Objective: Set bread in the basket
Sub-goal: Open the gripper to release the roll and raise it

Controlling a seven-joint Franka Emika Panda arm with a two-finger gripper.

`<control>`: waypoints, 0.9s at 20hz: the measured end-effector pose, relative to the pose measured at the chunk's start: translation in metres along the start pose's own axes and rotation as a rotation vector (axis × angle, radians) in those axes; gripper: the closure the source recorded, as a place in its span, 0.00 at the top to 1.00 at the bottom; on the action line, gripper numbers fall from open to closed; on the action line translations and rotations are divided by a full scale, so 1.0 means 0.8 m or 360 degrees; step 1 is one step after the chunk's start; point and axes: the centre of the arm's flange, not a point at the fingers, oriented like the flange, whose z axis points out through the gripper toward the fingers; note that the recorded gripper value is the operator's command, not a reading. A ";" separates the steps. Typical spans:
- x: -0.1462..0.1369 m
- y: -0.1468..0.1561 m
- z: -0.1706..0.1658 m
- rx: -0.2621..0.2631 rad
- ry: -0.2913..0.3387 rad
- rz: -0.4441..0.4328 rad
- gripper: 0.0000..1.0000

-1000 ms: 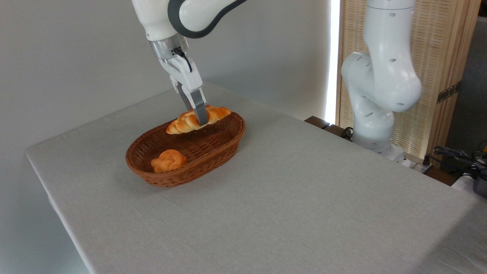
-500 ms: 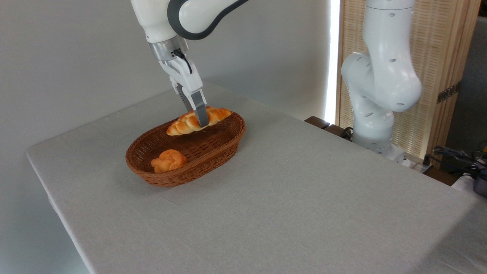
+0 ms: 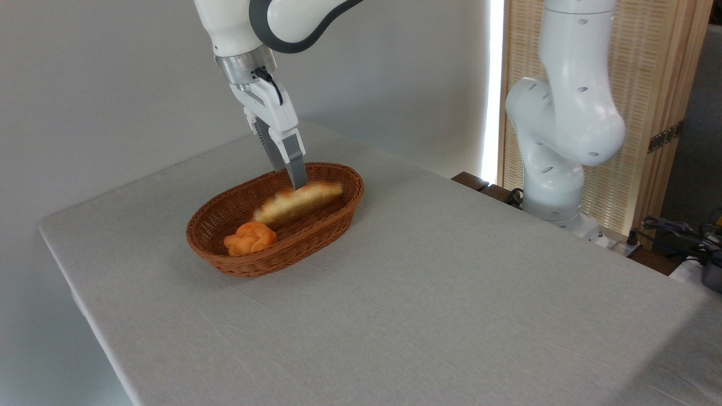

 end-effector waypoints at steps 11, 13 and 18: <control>-0.014 -0.025 -0.027 0.0022 0.0065 -0.0063 1.00; -0.036 -0.053 -0.055 0.0046 0.0130 -0.0065 1.00; -0.089 -0.117 -0.108 0.0089 0.0248 -0.0072 1.00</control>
